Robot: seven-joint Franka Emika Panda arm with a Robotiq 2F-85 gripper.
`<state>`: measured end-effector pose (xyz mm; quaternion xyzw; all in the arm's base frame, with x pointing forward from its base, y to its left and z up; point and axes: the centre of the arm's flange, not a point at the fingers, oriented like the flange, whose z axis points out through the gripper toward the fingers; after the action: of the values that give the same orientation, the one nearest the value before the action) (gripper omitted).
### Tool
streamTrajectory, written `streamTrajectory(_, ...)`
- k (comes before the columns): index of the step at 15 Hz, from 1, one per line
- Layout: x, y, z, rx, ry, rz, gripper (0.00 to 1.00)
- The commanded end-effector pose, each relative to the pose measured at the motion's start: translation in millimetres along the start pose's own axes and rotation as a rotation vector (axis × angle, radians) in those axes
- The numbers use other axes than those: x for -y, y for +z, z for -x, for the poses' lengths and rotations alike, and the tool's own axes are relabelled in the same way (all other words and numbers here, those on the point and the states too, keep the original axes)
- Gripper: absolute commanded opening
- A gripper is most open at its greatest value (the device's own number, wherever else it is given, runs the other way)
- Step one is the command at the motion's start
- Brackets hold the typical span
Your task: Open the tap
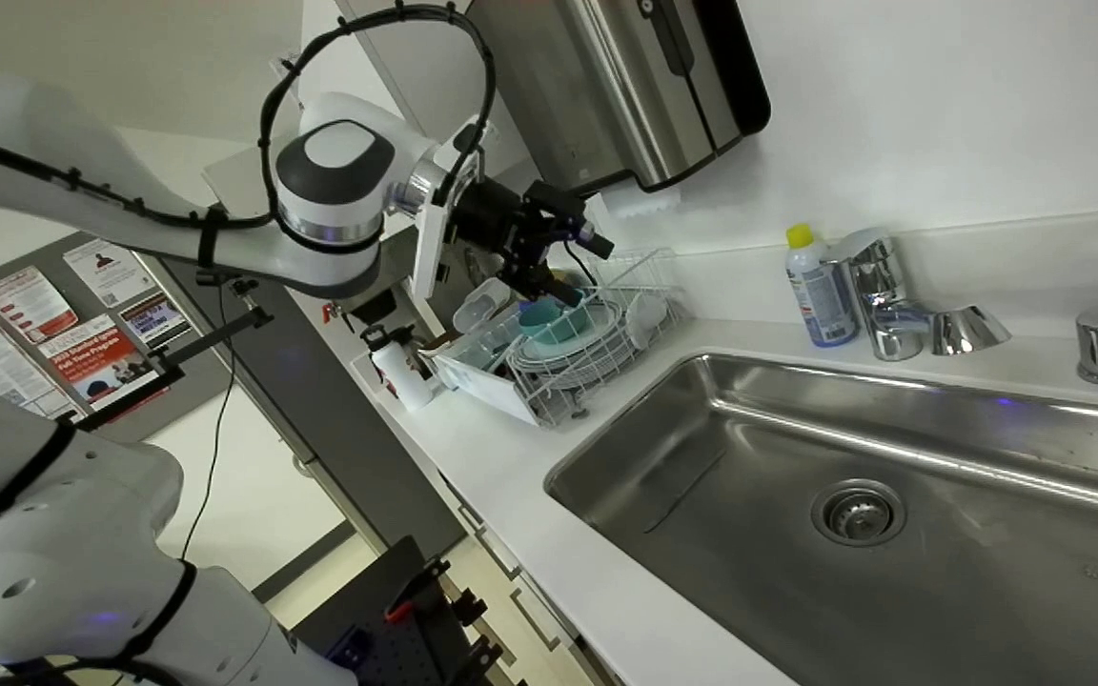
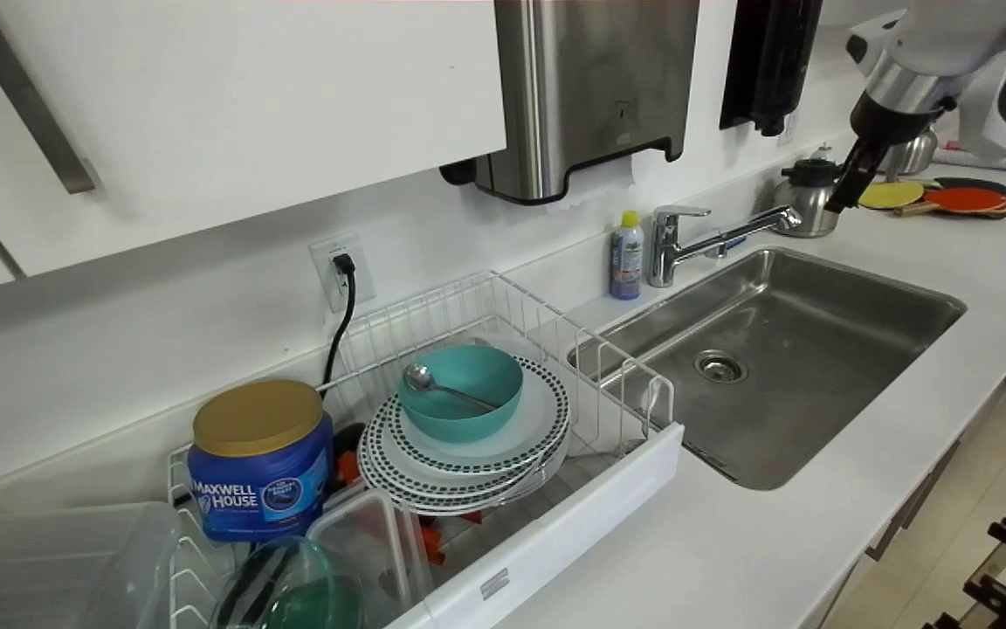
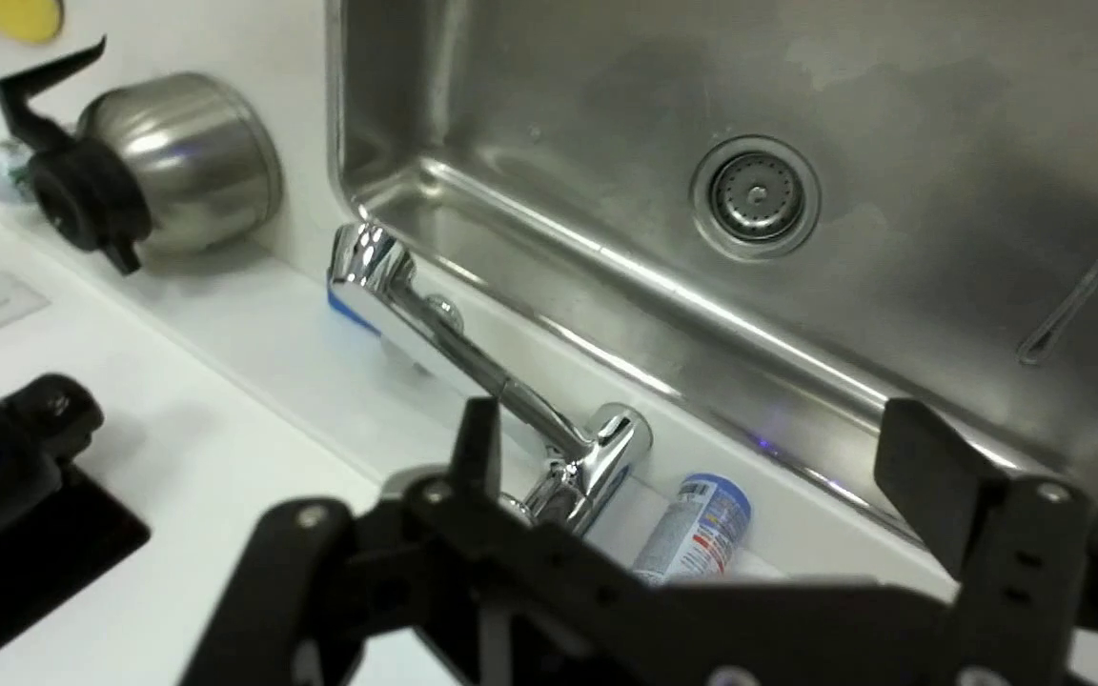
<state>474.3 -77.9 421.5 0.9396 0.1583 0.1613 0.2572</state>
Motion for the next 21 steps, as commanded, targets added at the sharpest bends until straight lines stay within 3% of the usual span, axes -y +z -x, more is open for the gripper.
streamTrajectory(1, -4, 41, -1, -0.076, -0.163, 0.114, 1.0)
streamTrajectory(9, -32, 112, 1, -0.213, -0.573, 0.292, 1.0)
streamTrajectory(10, -36, 114, -2, -0.206, -0.597, 0.331, 1.0)
streamTrajectory(11, -35, 84, 2, -0.172, -0.565, 0.272, 1.0)
streamTrajectory(16, -33, 91, 0, -0.172, -0.562, 0.267, 1.0)
streamTrajectory(21, -23, 131, 1, -0.232, -0.681, 0.405, 1.0)
